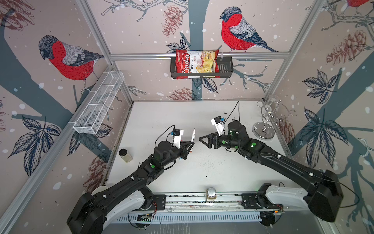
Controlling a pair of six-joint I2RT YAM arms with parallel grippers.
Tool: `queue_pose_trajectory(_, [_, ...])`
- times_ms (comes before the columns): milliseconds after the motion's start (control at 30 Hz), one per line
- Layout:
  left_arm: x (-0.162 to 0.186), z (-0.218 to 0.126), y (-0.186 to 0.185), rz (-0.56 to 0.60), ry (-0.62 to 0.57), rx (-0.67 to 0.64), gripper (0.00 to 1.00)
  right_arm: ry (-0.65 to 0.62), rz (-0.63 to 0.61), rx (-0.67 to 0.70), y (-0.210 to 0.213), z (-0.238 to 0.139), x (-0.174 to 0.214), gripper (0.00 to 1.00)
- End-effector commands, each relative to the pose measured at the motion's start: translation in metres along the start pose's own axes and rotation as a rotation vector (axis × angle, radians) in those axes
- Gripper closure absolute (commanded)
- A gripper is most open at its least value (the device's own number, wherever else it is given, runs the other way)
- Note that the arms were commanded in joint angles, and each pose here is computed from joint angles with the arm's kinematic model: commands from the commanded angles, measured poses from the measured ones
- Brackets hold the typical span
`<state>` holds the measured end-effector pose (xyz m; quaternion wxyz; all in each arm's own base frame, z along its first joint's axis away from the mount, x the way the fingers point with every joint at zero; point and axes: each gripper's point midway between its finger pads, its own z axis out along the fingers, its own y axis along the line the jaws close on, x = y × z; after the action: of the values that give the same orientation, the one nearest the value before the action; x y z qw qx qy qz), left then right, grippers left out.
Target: Insert the pens into the pen caps
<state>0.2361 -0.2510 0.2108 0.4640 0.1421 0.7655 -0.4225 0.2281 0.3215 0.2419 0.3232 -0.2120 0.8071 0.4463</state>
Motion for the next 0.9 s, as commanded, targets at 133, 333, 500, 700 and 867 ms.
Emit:
queue_pose_trajectory(133, [-0.015, 0.004, -0.015, 0.012, -0.065, 0.036, 0.82, -0.038, -0.029, -0.052, 0.016, 0.006, -0.011, 0.31])
queue_pose_trajectory(333, [-0.015, 0.006, -0.021, 0.009, -0.071, 0.058, 0.82, -0.031, -0.027, -0.059, 0.02, 0.011, -0.012, 0.34])
queue_pose_trajectory(500, [-0.015, 0.006, -0.024, 0.009, -0.074, 0.064, 0.82, 0.009, -0.014, -0.046, 0.015, 0.025, -0.006, 0.41])
queue_pose_trajectory(700, [-0.013, 0.008, -0.027, 0.01, -0.07, 0.073, 0.82, 0.024, -0.009, -0.047, 0.015, 0.031, -0.004, 0.49])
queue_pose_trajectory(867, [-0.011, 0.01, -0.028, 0.016, -0.063, 0.068, 0.82, 0.029, -0.006, -0.046, 0.015, 0.032, -0.002, 0.56])
